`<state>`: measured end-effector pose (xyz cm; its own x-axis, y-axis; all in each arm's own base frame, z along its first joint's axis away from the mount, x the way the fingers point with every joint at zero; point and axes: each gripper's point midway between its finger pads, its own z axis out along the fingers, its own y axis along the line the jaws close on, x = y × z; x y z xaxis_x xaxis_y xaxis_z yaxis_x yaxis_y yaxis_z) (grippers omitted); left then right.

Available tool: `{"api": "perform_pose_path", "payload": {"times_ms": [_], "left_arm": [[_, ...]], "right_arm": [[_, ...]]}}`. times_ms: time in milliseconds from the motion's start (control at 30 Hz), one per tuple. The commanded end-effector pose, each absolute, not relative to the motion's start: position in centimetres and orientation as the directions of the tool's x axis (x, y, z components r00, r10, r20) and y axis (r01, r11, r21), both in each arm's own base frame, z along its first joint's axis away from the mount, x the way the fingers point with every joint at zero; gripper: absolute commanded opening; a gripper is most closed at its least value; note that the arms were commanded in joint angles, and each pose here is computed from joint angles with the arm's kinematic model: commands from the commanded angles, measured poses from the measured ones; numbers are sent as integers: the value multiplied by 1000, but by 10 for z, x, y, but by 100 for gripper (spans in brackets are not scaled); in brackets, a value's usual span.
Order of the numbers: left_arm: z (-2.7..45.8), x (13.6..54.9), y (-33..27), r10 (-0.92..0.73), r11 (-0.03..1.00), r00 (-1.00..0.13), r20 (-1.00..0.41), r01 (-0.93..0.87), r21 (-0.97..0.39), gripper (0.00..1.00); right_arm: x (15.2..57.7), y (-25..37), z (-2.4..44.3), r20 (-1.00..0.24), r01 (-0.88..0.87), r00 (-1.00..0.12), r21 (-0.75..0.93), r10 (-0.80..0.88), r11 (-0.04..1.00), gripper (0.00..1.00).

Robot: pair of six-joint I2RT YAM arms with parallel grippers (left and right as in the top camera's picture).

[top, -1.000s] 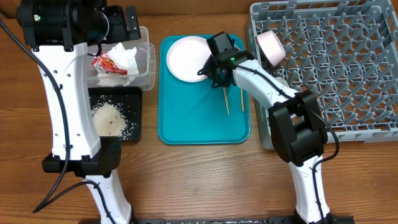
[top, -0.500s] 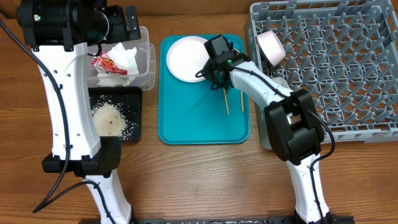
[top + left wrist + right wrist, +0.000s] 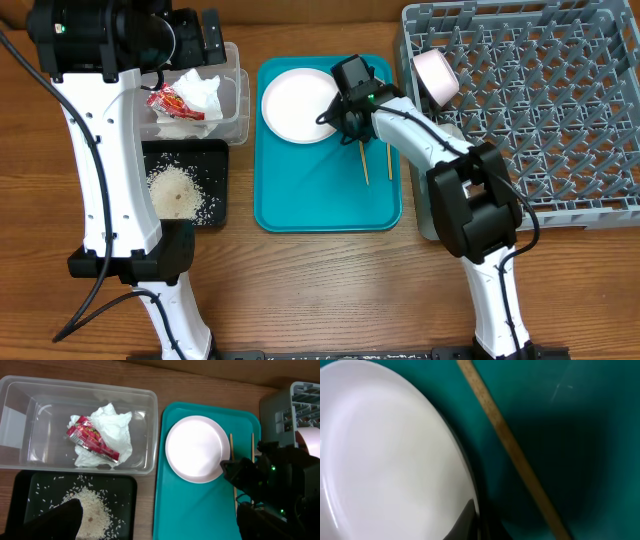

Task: Sort waste into correct bins and load items into the dishwasher
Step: 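Lift the white plate with the right gripper and stand it in the rack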

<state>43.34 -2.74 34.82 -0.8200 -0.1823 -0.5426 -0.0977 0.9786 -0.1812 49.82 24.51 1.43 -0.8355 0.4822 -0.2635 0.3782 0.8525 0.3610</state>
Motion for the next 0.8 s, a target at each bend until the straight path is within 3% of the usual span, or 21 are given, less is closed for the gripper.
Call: {"api": "perform_pose_path", "payload": {"times_ms": [0,200,400,500,600,667,767], "left_arm": [[360,428,-27,-191,977,-800,-569,-101,-186,100],[360,428,-27,-191,977,-800,-569,-101,-186,100],[360,428,-27,-191,977,-800,-569,-101,-186,100],[360,428,-27,-191,977,-800,-569,-101,-186,100],[360,428,-27,-191,977,-800,-569,-101,-186,100],[360,428,-27,-191,977,-800,-569,-101,-186,100],[360,428,-27,-191,977,-800,-569,-101,-186,100]], "right_arm": [[524,225,60,-351,317,-819,384,454,867,4],[539,176,178,-518,198,-758,398,397,896,4],[517,129,314,-781,-9,-595,241,189,970,4],[502,80,357,-863,120,-488,77,126,990,4],[486,21,380,-904,379,-420,-101,73,920,4],[478,-11,382,-883,467,-467,-289,-44,836,4],[472,-49,374,-850,571,-520,-418,-83,707,4]]}}
